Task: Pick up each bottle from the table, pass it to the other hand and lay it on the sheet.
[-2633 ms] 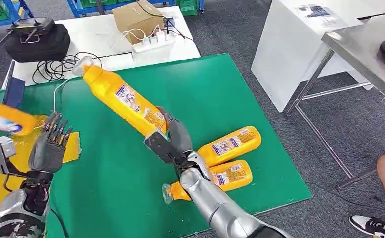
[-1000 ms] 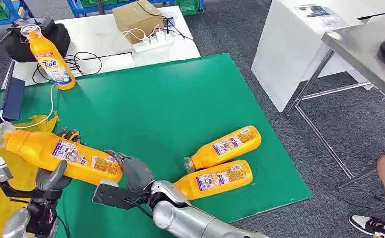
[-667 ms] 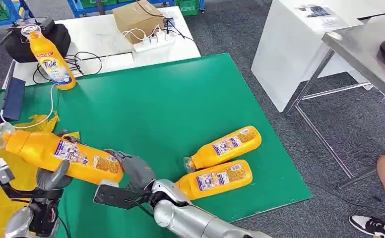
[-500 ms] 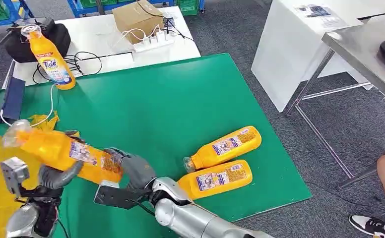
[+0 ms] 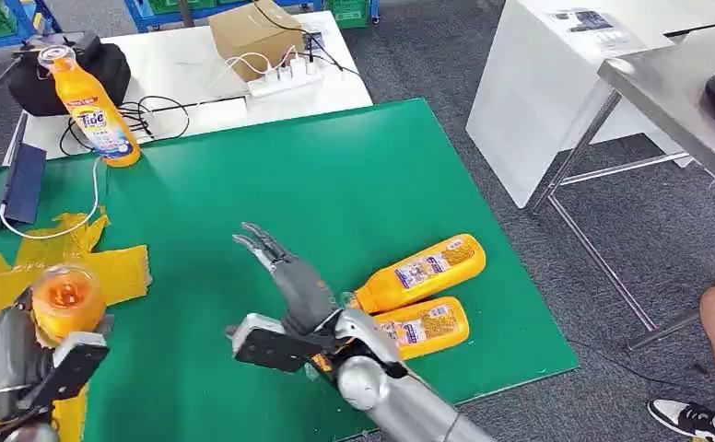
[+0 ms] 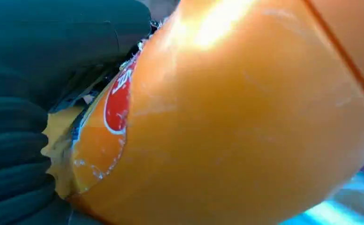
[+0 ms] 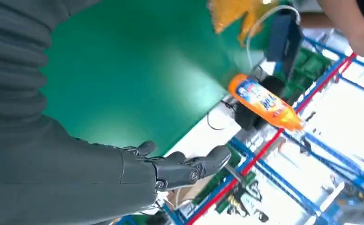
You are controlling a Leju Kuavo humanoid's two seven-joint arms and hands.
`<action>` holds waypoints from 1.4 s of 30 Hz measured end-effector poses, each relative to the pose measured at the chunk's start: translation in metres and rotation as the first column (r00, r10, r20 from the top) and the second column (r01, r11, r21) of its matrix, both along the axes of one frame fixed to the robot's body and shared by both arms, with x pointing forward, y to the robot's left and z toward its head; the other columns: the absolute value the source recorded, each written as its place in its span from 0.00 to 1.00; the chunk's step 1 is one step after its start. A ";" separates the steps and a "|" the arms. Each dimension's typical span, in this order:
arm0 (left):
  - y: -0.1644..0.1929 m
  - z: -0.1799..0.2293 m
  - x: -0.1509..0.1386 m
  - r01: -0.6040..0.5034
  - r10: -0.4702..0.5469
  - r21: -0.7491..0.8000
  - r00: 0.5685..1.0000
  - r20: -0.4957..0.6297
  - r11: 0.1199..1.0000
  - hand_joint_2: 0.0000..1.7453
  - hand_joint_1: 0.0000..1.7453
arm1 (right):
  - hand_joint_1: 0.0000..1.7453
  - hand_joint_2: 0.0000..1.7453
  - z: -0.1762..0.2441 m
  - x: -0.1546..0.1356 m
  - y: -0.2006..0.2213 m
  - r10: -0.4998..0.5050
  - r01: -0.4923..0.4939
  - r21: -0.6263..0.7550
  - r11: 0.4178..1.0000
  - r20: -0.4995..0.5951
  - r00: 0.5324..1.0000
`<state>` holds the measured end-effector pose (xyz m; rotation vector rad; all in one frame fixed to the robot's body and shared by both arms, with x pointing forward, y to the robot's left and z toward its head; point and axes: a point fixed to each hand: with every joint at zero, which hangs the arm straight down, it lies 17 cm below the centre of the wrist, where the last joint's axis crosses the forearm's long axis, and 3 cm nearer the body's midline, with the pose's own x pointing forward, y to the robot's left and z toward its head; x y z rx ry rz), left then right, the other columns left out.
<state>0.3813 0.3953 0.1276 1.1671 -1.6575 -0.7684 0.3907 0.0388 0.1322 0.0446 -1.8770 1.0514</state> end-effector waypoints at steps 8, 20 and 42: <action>0.051 -0.072 -0.037 -0.094 0.200 0.404 0.953 -0.228 0.910 1.00 1.00 | 0.00 1.00 -0.032 -0.010 -0.069 -0.008 0.005 -0.081 0.997 -0.037 0.999; 0.083 -0.123 -0.041 -0.077 0.269 0.478 0.898 -0.347 0.875 1.00 1.00 | 0.00 1.00 -0.056 -0.016 -0.097 -0.025 0.014 -0.161 0.987 -0.062 0.998; 0.091 -0.142 -0.019 -0.048 0.229 0.402 0.880 -0.416 0.914 1.00 0.00 | 0.00 1.00 -0.152 -0.020 -0.228 -0.115 -0.013 -0.557 0.831 -0.195 0.974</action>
